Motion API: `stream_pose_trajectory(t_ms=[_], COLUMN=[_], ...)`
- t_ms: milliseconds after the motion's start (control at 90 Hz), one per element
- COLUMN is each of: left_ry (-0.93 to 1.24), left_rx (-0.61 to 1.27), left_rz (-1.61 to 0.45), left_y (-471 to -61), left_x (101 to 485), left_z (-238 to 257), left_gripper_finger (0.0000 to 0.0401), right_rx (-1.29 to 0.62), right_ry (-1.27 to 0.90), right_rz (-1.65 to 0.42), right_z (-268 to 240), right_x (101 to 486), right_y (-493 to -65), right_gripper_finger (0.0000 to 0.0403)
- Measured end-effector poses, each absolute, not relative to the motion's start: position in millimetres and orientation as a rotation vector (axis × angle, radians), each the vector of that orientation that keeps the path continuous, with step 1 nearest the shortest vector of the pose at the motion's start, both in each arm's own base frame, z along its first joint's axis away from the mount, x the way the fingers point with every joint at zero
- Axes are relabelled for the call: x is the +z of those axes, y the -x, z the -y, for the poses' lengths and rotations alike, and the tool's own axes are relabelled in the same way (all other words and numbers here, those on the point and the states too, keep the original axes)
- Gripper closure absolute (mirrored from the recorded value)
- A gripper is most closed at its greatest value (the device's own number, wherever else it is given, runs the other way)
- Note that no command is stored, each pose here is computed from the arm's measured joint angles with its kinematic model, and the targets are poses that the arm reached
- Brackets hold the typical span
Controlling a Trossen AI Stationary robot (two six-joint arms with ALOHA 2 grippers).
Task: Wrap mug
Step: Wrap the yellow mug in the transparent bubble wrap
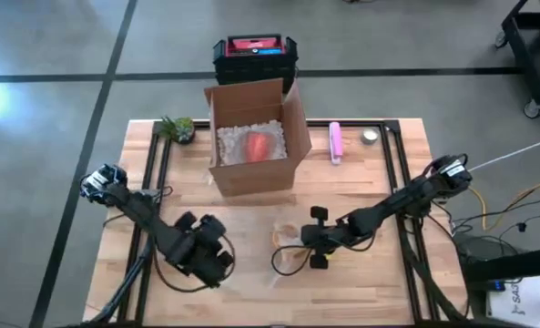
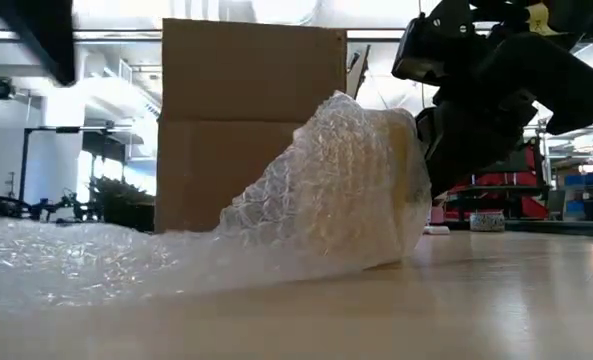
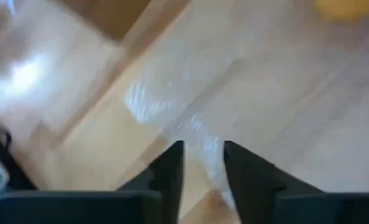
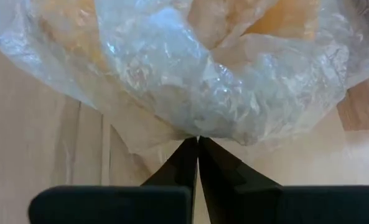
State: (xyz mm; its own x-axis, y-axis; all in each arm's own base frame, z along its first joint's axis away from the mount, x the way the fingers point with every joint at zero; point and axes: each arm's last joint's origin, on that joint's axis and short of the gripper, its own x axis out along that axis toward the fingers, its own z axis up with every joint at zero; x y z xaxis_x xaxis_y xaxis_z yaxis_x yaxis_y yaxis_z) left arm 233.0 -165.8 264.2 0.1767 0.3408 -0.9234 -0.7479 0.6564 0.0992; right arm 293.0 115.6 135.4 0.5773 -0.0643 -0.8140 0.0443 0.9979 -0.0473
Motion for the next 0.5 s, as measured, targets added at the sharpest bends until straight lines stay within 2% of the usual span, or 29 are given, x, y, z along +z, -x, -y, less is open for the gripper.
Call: stream_pose_trajectory(t_ms=[122, 256, 367, 500], left_ry=[0.498, 0.647, 0.787, 0.895], left_rx=[0.831, 0.727, 0.622, 0.581], left_rz=[-1.166, -1.119, -1.108, -1.1], left_y=[-221.6, -215.7, -211.0, -202.1], left_x=[236.2, 204.3, 178.2, 149.5], left_z=[158.7, 155.4, 154.1, 151.7], left_gripper_finger=[0.0194, 0.0135, 0.0107, 0.0098], right_rx=[-0.064, -0.064, -0.063, -0.063], right_ry=[0.023, 0.023, 0.023, 0.023], right_rz=[-0.953, -0.954, -0.954, -0.954], right_z=[-115.6, -115.6, -115.6, -115.6], right_x=[135.4, 135.4, 135.3, 135.3], right_y=[-293.0, -293.0, -293.0, -293.1], right_gripper_finger=[0.0403, 0.0403, 0.0403, 0.0403])
